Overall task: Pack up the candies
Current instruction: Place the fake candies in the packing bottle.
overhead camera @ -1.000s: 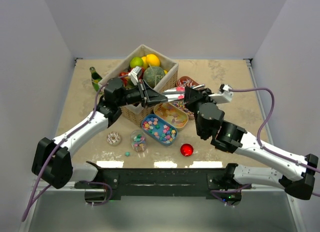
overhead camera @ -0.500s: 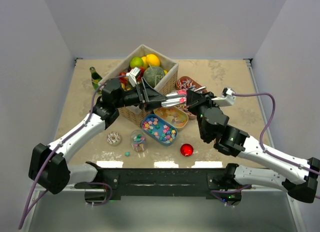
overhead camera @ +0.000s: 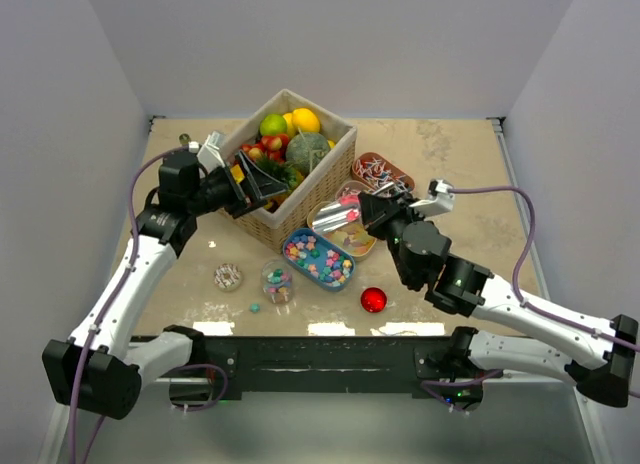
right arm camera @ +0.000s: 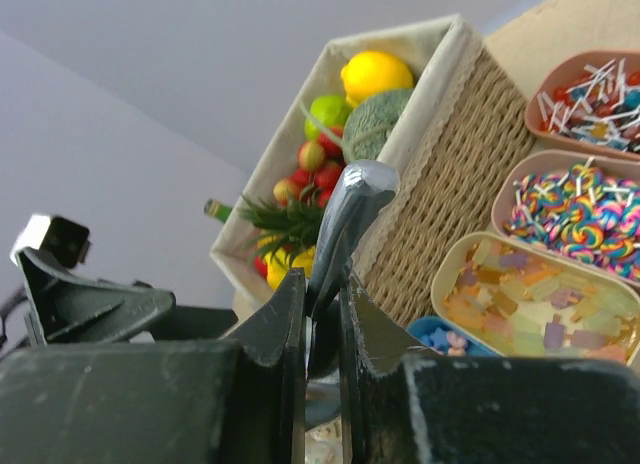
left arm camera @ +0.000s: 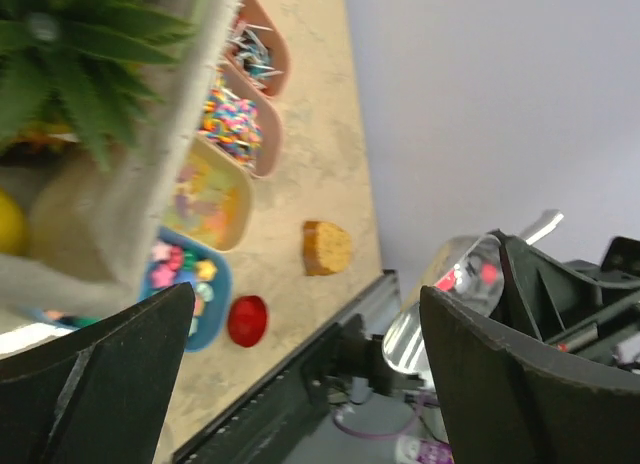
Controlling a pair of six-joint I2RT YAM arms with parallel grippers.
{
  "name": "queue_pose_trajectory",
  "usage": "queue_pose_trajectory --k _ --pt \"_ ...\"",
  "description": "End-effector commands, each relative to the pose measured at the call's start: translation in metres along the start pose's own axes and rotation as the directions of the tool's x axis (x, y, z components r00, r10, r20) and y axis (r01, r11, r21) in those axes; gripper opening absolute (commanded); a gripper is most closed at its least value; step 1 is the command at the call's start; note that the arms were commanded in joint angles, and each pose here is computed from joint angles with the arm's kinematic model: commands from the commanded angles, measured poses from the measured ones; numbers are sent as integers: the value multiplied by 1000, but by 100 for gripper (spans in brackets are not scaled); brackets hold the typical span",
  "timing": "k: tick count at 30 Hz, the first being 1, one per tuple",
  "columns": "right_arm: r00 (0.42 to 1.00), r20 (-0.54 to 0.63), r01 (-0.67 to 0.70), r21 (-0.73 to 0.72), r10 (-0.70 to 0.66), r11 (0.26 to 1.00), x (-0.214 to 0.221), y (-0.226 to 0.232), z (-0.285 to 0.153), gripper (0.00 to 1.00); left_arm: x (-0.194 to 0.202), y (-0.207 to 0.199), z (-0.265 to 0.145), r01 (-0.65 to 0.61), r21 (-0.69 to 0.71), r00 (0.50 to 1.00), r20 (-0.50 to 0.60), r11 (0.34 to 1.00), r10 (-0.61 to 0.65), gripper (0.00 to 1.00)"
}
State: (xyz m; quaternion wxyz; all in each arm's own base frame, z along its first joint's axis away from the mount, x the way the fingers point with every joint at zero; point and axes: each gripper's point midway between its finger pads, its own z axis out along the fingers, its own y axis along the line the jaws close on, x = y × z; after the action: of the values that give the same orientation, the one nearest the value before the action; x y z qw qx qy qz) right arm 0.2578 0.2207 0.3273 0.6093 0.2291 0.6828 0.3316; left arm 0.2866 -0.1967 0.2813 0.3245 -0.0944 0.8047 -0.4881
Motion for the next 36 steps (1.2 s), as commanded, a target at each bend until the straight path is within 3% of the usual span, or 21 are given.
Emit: queue_pose_trajectory --k 1,8,17,36 --pt "995 -88 -67 -124 56 990 21 26 0 0 -8 19 -22 -118 -165 991 36 979 126 100" --pt "986 -166 -9 -208 -26 978 58 42 9 0 -22 21 -32 -131 -230 983 93 964 156 100" --pt "941 -249 149 -297 -227 943 107 52 15 0 -32 12 -40 -141 -247 975 134 959 178 100" --pt "884 -197 353 -317 -425 880 130 69 13 0 -33 14 -38 -142 -250 975 133 958 179 100"
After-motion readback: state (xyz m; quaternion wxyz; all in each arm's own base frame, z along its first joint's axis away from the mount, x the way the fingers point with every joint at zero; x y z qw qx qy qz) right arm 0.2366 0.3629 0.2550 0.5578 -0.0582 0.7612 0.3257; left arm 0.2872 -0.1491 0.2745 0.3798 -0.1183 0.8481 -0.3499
